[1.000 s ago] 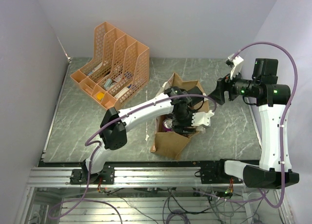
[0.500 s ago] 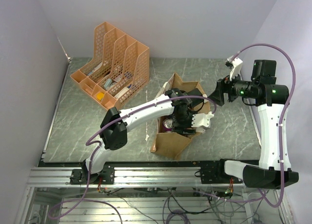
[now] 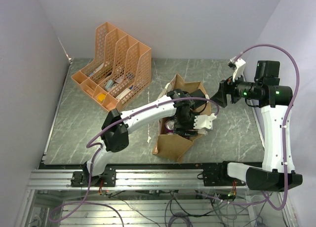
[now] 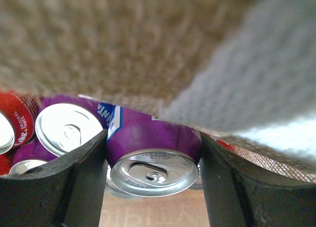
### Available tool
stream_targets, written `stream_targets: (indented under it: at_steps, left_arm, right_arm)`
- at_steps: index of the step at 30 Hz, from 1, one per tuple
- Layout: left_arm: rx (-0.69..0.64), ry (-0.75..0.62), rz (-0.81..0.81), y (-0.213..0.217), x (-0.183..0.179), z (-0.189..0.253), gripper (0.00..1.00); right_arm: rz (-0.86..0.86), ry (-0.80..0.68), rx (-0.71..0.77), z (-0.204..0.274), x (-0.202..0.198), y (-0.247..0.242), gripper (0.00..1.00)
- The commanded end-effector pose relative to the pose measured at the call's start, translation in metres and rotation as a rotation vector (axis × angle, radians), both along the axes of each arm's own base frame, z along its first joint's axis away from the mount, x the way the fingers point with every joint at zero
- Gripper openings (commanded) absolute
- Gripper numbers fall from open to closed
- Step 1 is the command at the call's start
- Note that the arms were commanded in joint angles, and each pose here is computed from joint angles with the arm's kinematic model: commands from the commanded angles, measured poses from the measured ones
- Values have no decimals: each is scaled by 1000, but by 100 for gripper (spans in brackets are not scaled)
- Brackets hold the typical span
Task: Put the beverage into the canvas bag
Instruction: Place the drink in the canvas bag.
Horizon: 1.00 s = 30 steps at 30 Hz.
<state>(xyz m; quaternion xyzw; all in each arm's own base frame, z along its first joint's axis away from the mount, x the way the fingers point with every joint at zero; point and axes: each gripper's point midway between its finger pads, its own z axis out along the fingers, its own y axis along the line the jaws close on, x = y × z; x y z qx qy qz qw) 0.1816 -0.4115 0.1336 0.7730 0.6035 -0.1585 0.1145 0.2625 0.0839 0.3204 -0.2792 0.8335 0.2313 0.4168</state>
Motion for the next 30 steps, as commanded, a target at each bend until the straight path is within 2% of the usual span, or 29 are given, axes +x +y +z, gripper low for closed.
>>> stream_targets:
  at_steps: [1, 10, 25, 30]
  left_arm:
    - [48, -52, 19, 19, -1, 24, 7]
    - [105, -50, 21, 31, -2, 22, 7]
    - [67, 44, -16, 8, -12, 0, 7]
    - [80, 60, -22, 9, -15, -6, 17]
  right_arm:
    - [-8, 4, -1, -2, 2, -2, 76]
    - [-6, 12, -4, -4, 5, -3, 76]
    - [-7, 21, -5, -6, 8, -3, 76]
    - [-10, 19, -8, -6, 8, -4, 76]
